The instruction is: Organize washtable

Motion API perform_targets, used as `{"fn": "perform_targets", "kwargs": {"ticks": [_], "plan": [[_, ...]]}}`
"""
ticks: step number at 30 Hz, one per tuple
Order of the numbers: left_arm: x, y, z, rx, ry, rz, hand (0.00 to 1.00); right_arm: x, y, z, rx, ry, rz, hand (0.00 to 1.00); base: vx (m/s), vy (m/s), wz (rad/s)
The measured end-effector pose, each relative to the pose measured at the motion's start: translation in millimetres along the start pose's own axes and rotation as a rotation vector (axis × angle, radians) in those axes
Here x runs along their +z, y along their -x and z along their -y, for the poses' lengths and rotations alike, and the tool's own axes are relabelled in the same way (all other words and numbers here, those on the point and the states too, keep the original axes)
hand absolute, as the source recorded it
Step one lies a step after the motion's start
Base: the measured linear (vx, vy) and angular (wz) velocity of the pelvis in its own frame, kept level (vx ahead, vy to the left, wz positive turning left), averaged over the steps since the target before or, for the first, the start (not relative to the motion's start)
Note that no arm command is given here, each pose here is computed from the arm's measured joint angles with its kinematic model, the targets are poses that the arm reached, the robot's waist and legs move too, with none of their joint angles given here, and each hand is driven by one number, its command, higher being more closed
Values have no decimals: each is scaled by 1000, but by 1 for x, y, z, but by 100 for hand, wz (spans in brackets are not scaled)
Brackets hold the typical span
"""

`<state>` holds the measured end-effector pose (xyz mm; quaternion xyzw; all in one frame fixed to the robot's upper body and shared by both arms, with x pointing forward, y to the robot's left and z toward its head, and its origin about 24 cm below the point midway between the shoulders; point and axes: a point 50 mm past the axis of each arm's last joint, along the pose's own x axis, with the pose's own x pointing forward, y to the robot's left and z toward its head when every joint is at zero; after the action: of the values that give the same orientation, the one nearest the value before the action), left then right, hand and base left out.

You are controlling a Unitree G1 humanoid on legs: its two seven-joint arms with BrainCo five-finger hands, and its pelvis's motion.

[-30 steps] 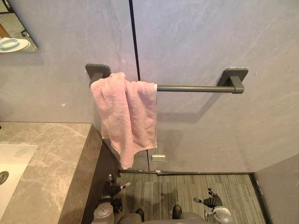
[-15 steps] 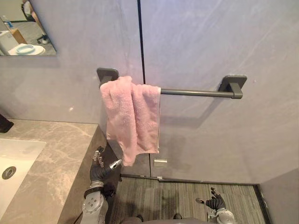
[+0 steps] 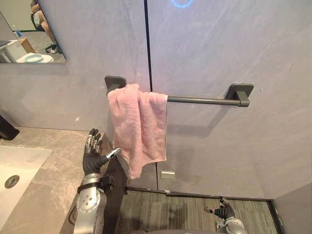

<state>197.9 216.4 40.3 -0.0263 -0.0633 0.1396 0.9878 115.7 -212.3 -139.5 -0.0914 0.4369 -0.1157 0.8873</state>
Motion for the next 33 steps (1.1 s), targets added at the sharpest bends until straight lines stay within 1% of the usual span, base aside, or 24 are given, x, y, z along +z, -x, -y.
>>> {"fn": "perform_targets", "kwargs": {"ticks": [8, 15, 22, 27, 28, 33], "plan": [[16, -18, -4, -43, -96, 81, 0, -1, -2, 12, -1, 49, -4, 0, 4, 0, -4], [17, -30, -9, -39, -132, 86, 0, 2, -3, 20, -12, 77, 6, 0, 2, 5, -4], [16, -42, -21, -34, -203, 75, 0, 6, -5, 18, 3, 103, 17, 0, -5, 7, -5], [17, -48, -23, -32, -220, 76, 0, 9, -6, 15, 26, 119, 25, 0, -4, 3, 1], [17, -49, -23, -36, -234, 77, 100, 9, -6, 16, 26, 119, 25, 0, 0, 0, 0], [13, -49, -19, -64, -257, 64, 100, 11, -6, 16, 24, 122, 33, 0, 0, 0, 0]]}}
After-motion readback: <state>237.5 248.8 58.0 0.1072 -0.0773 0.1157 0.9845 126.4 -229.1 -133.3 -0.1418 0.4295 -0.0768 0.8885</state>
